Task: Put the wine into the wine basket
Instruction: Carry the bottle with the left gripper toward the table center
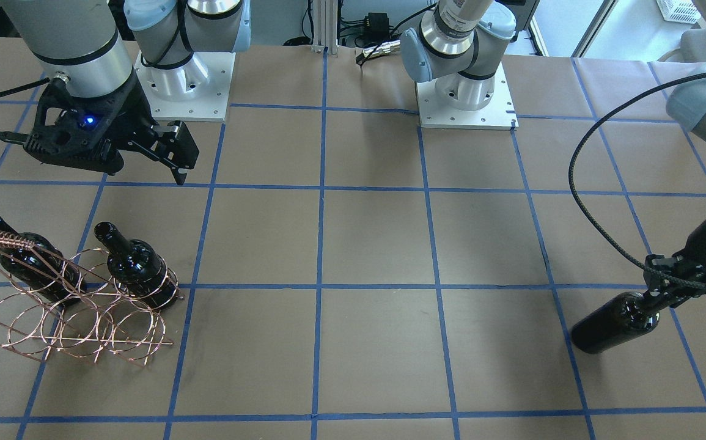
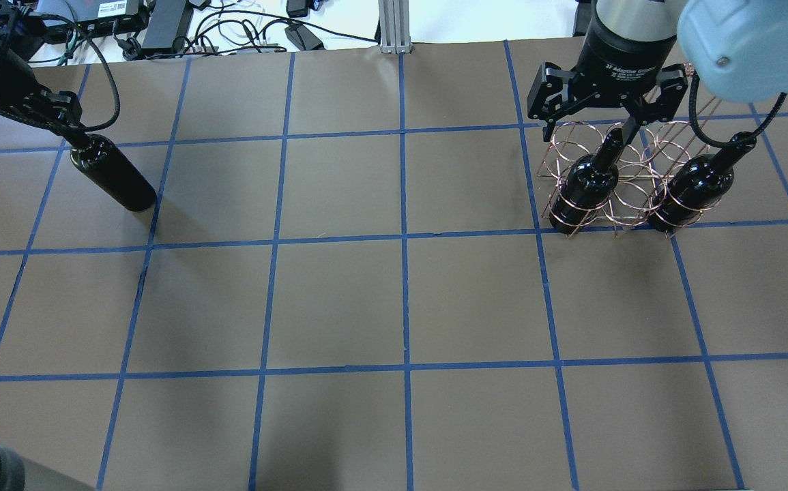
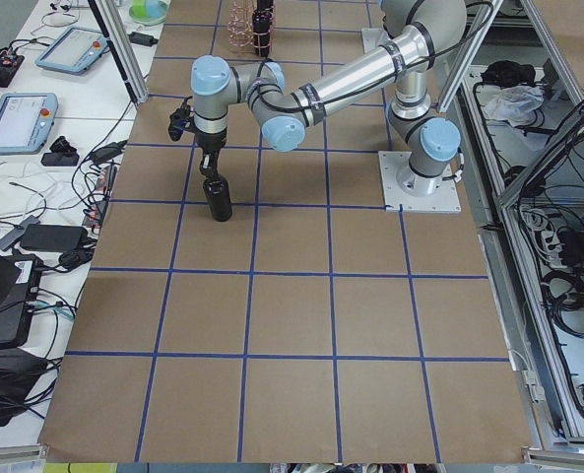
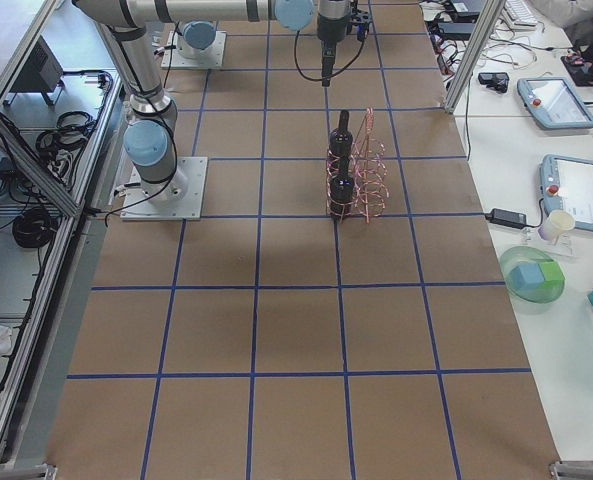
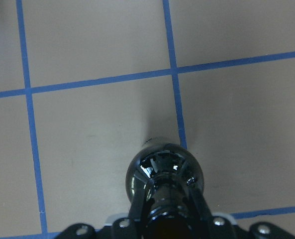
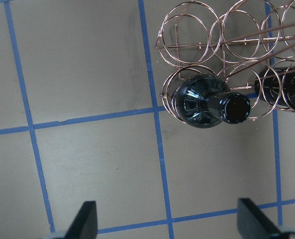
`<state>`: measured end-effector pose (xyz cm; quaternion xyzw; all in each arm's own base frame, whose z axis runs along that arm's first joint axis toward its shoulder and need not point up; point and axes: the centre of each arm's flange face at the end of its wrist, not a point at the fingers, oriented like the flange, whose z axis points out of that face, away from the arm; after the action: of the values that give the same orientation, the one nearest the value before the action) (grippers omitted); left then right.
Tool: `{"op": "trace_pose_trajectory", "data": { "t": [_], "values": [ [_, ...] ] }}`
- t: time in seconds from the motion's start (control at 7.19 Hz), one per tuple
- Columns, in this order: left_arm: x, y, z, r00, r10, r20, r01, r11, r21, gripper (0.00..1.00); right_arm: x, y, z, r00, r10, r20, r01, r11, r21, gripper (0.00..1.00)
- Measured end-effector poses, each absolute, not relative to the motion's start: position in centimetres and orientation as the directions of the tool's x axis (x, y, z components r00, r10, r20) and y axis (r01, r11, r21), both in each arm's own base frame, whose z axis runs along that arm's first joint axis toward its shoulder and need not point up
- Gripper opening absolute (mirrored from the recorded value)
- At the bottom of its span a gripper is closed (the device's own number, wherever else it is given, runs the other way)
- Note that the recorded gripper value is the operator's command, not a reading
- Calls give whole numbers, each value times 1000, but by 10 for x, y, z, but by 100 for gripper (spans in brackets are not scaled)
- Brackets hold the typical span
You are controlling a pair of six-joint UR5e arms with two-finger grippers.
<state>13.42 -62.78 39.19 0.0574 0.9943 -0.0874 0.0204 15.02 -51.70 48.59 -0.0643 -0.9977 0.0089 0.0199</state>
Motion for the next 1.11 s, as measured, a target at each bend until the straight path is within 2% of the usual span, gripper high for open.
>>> {"op": "trace_pose_trajectory", "data": {
  "t": [0.42, 0.83, 1.11],
  "values": [
    [89, -606, 437, -997, 62, -45, 68, 983, -173, 30, 150, -517, 486, -991, 128, 38, 127, 992, -20, 100],
    [-23, -567, 478, -999, -40, 5, -41, 987, -155, 27, 150, -517, 486, -991, 128, 41, 127, 992, -18, 100],
    [-117, -531, 480, -992, -125, 11, -125, 983, -137, 27, 150, -517, 485, -991, 129, 42, 128, 992, -17, 100]
  ]
}}
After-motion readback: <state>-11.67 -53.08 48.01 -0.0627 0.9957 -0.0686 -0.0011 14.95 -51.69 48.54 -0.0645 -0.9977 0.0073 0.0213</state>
